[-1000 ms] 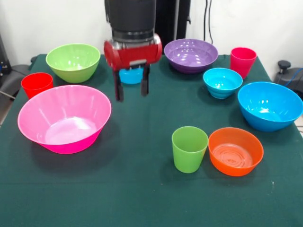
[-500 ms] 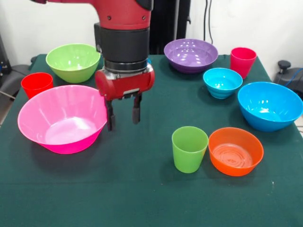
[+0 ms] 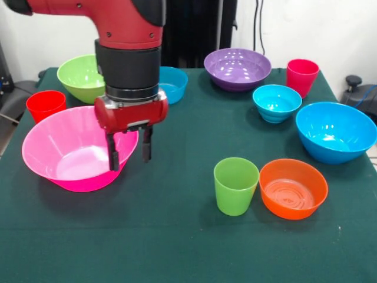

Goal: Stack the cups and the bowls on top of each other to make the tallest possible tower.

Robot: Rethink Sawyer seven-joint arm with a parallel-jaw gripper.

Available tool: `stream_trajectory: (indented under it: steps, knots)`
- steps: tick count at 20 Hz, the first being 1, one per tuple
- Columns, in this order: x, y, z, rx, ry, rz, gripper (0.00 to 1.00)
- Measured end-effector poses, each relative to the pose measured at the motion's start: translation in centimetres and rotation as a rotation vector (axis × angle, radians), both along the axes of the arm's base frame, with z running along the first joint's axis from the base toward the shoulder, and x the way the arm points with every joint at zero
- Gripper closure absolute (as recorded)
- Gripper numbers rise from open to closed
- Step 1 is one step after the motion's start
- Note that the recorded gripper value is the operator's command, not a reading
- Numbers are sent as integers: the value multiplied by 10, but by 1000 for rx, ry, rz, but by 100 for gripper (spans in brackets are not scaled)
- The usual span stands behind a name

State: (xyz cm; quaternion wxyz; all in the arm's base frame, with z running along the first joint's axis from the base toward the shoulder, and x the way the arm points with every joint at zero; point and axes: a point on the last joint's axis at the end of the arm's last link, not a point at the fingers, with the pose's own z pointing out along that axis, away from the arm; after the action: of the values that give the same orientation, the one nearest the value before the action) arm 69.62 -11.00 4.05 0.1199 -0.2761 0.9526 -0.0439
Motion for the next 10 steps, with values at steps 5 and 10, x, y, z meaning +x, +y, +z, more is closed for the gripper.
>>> stream_trajectory:
  steps: [5, 10]
  knots:
    - [-13, -25, -13, 17, 23, -42, 0]
    - [-35, -41, -24, 41, 53, -72, 0]
